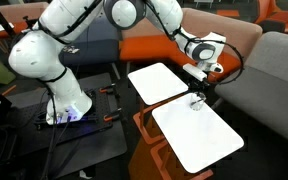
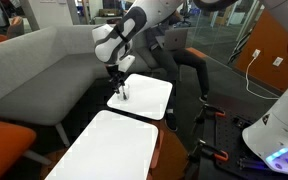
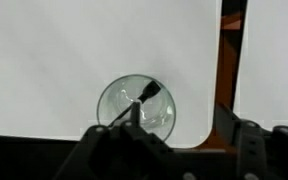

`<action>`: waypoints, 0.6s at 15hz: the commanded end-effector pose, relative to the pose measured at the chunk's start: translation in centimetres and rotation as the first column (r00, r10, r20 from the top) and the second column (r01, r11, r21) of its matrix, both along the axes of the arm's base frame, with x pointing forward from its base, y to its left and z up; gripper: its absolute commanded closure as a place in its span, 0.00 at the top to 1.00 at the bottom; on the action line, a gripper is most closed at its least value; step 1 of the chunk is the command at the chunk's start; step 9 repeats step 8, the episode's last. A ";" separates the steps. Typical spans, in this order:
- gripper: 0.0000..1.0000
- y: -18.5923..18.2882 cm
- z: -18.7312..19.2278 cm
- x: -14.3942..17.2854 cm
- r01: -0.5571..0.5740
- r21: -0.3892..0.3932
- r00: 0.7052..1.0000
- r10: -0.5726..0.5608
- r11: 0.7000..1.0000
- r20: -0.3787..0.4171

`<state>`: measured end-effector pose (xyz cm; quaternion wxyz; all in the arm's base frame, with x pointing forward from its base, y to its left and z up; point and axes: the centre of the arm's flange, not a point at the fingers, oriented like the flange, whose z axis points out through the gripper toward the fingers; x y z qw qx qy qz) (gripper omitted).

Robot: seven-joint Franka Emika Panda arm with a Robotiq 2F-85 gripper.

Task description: Move the cup slightly backwards

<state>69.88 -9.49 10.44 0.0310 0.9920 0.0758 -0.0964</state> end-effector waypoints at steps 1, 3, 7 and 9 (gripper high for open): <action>1.00 0.9 5.1 -4.6 -0.035 0.055 0.999 0.033 0.998 0.025; 1.00 1.2 7.9 -6.5 -0.023 0.056 1.000 0.023 0.998 0.008; 1.00 0.7 12.1 -10.9 -0.031 0.069 1.000 0.032 0.997 -0.002; 1.00 0.4 12.8 -12.0 -0.046 0.074 0.999 0.047 0.996 -0.014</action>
